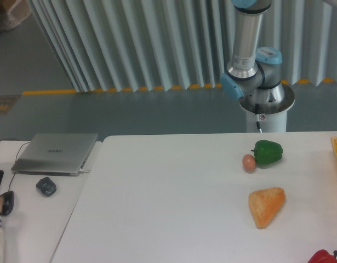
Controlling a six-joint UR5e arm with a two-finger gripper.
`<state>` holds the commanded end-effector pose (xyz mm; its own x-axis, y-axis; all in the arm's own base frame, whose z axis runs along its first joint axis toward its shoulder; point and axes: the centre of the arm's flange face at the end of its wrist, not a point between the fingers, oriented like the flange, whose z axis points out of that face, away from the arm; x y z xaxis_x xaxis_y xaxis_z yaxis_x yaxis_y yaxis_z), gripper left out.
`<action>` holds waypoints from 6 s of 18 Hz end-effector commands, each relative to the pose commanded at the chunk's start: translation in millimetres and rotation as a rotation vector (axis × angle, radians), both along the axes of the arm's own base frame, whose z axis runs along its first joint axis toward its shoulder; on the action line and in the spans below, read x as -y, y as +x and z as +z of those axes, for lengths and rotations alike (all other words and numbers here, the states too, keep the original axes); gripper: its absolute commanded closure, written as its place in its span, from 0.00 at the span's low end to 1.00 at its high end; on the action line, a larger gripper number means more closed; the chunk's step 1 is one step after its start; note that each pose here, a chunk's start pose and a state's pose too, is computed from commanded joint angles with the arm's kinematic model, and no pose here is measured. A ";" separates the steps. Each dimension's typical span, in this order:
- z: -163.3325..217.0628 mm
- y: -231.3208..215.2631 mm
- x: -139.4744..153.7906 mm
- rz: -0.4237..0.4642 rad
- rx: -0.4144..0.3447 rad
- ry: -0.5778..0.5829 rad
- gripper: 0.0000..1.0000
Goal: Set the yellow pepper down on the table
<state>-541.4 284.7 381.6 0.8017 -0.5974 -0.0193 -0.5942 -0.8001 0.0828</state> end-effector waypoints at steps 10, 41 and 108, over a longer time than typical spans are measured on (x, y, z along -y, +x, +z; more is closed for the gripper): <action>-31.5 -29.9 -7.6 0.005 -0.048 0.015 0.00; -91.0 -42.1 8.1 0.078 0.033 -0.015 0.04; -74.7 145.4 -250.9 0.520 -0.081 0.059 0.59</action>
